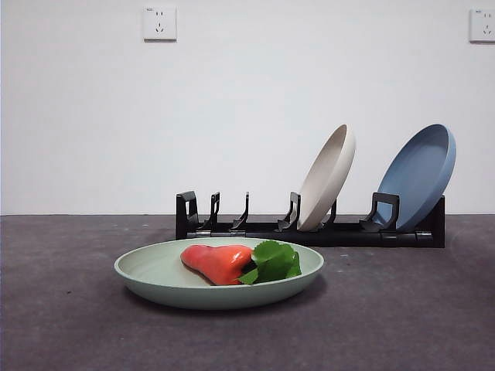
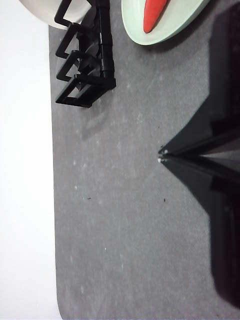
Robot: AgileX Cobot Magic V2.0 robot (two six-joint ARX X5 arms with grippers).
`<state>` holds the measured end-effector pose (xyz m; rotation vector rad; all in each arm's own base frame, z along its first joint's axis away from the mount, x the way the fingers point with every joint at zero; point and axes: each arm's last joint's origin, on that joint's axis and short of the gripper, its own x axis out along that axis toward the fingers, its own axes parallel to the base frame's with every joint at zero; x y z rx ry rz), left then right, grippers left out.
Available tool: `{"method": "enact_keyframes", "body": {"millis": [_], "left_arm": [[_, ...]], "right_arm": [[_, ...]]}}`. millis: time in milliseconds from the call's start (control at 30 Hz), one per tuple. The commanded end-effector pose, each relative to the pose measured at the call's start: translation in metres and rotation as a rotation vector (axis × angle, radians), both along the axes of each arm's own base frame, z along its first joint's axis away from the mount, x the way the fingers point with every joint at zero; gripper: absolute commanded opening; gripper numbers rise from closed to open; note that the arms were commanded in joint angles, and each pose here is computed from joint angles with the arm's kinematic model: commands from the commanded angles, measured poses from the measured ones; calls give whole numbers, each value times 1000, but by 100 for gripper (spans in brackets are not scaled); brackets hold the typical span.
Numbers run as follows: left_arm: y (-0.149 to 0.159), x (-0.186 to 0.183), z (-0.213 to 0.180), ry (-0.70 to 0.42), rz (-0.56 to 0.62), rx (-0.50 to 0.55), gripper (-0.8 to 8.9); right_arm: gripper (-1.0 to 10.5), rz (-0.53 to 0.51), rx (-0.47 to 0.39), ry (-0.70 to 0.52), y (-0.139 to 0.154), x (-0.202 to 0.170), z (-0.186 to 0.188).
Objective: Take the green plate from the plate rack,put the plate on the table,take the carrot from the table,put the carrot in the plate
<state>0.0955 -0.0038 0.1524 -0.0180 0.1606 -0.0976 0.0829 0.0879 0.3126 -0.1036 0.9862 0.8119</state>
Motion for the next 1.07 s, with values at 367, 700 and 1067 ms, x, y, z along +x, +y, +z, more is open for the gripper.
{"method": "enact_keyframes", "body": {"millis": [367,700,1067], "left_arm": [[0,0,-4,12,7,-10,-3],[0,0,-4,12,7,-10,-3],[0,0,-4,12,7,-10,-3]], "right_arm": [[1,4,1,-9,0,0,1],[1,-164,95,-315,-22,6,15],[1,-470,217,-706,-65,8,-46]]}}
